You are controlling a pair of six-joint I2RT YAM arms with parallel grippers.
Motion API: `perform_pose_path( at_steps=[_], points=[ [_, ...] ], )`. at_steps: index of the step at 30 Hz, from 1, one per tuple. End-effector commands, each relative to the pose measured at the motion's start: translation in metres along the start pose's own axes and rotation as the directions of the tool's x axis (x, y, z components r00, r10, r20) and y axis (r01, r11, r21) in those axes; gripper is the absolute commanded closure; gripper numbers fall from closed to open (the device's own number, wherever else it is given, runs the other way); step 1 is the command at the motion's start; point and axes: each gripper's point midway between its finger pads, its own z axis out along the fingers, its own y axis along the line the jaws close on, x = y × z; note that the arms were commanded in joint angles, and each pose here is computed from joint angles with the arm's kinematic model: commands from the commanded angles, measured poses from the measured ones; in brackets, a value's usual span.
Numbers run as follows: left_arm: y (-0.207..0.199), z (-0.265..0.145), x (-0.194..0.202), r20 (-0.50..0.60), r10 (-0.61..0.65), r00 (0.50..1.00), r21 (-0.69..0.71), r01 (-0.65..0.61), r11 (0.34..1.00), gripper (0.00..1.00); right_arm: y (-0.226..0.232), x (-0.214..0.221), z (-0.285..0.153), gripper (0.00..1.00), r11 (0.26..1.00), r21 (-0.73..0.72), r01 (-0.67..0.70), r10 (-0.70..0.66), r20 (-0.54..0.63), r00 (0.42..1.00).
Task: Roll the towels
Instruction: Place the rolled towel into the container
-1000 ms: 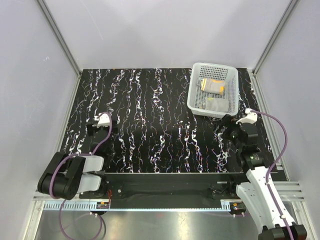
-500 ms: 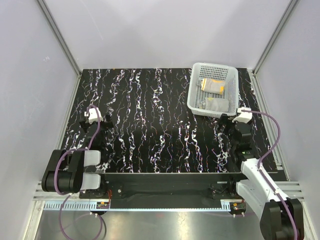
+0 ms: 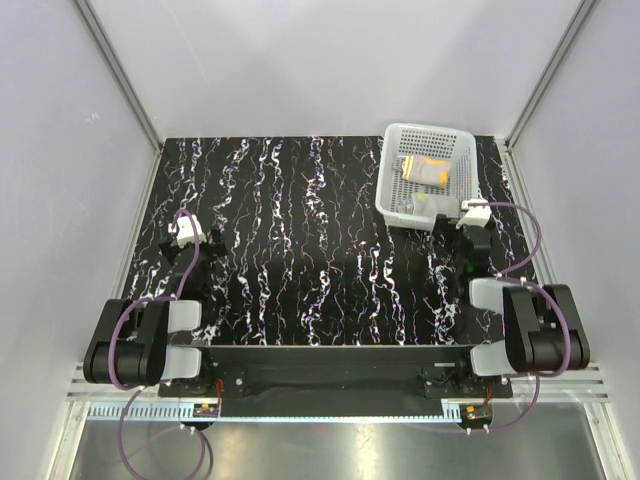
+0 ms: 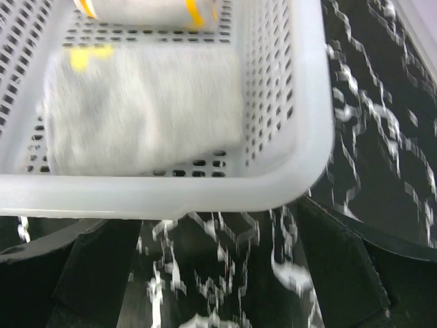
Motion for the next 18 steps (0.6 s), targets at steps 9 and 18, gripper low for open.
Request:
perform_pose_path(
  at_steps=[9,18],
  points=[
    [-0.005,0.007,-0.025,0.081,-0.049,0.995,0.016,0.048,0.999,0.01,0.001,-0.038,0.032,0.00,0.974,-0.222,-0.043,0.074,0.134,0.988],
    [-0.005,0.007,-0.026,0.084,-0.049,0.995,0.016,0.047,0.999,0.01,-0.001,-0.038,0.032,0.00,0.976,-0.211,-0.061,0.092,0.140,0.986]
  ],
)
